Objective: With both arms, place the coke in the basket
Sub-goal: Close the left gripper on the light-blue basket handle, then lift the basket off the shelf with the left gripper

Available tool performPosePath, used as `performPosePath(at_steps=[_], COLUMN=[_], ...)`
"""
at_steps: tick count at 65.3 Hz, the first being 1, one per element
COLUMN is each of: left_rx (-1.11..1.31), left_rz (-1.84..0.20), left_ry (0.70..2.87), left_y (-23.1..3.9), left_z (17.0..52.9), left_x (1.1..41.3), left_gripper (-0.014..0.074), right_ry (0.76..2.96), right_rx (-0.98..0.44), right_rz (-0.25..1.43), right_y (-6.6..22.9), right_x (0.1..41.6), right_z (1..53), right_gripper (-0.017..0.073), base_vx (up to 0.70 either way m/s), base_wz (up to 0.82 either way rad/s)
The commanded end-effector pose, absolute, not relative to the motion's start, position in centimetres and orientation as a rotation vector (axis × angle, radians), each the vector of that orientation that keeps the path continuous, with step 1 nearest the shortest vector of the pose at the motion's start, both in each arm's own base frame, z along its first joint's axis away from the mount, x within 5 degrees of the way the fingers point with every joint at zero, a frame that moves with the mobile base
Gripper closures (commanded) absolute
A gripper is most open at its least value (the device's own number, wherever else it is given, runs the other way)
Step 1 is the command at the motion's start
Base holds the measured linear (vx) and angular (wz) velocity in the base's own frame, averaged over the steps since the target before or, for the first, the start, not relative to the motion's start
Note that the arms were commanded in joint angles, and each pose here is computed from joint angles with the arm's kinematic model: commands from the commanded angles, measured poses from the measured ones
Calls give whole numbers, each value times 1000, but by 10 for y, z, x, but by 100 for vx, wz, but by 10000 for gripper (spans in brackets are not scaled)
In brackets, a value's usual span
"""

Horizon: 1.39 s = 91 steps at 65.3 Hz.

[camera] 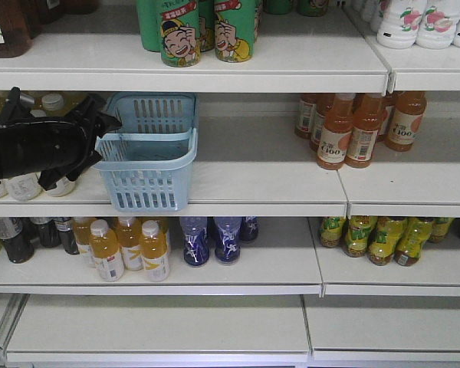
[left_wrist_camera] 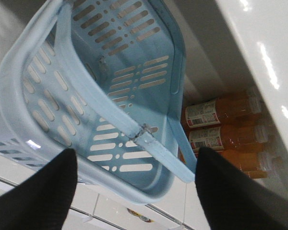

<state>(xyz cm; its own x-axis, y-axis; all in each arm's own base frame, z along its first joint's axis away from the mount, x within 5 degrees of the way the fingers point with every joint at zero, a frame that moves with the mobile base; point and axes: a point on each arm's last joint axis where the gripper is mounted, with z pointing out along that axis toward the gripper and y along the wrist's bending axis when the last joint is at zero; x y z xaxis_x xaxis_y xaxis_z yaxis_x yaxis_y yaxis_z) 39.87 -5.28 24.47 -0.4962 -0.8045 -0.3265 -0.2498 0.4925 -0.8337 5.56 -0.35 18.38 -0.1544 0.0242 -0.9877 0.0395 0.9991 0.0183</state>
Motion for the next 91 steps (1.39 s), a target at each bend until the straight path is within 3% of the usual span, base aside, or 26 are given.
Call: performPosePath(at_steps=[1, 42, 53, 70, 91], left_rx=[-902, -916, -878, -683, -256], left_rz=[-1085, -1148, -1182, -1203, -1377], left_ry=[1900, 1867, 1869, 1925, 2089], left_y=[-57, -62, -65, -73, -97], left_z=[271, 261, 265, 266, 267], left_x=[404, 455, 458, 454, 433], left_gripper=[90, 100, 226, 598, 601], right_ry=[1647, 1647, 1647, 1647, 1647], right_rx=[23, 23, 23, 23, 23], right_rz=[-25, -25, -25, -25, -25], right_y=[-3, -3, -3, -3, -3], right_x=[56, 56, 56, 56, 56], right_z=[188, 188, 188, 188, 188], right_gripper=[565, 565, 565, 565, 565], base_vx=[0, 0, 0, 0, 0], base_wz=[0, 0, 0, 0, 0])
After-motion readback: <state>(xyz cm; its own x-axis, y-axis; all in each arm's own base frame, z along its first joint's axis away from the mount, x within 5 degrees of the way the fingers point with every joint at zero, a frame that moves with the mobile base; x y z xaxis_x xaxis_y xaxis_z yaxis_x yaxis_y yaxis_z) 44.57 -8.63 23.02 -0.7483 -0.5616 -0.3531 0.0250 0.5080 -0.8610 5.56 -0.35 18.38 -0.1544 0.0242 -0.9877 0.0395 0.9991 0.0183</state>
